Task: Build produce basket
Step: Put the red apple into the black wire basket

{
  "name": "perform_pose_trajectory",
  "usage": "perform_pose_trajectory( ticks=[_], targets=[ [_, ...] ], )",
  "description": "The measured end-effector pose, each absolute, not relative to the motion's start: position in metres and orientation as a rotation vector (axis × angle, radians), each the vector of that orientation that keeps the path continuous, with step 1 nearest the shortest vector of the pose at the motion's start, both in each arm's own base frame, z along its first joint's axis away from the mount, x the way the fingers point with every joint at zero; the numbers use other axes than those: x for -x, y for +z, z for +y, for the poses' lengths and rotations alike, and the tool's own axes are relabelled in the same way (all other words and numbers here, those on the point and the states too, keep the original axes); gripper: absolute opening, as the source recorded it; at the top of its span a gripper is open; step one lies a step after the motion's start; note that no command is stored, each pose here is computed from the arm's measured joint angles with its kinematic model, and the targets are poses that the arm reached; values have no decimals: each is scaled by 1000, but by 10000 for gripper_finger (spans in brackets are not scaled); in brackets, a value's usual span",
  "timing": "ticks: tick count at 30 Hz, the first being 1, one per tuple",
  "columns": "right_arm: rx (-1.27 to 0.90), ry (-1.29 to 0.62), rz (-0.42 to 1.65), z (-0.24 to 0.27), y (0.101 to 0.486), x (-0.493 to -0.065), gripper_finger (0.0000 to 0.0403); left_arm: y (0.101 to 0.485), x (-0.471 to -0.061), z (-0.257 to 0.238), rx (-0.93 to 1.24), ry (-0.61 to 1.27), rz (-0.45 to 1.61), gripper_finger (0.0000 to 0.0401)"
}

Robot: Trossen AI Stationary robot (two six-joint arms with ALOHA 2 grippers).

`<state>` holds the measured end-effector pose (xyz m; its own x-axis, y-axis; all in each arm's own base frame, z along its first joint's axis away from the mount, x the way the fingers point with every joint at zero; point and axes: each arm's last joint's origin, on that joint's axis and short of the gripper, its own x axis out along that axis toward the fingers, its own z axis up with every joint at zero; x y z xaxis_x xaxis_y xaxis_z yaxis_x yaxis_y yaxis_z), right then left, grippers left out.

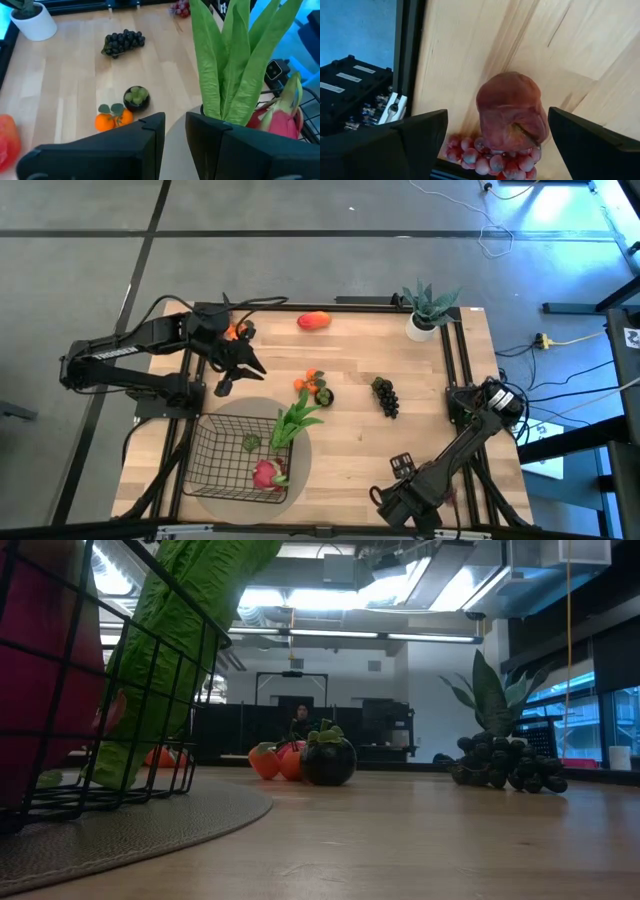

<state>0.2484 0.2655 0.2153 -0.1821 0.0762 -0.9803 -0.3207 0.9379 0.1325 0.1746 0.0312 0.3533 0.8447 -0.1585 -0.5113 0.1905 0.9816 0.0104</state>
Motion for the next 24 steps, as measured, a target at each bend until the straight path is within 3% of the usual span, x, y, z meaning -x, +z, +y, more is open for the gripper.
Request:
perform_pose_trajectory(
  ticks=[20, 24],
  targets=[
    [230, 341, 1795, 254, 179, -237, 330, 353, -175, 31, -61, -183, 533, 66],
    [233, 332, 1781, 254, 177, -237, 314, 353, -175, 31, -61, -183, 533, 66]
  ],
)
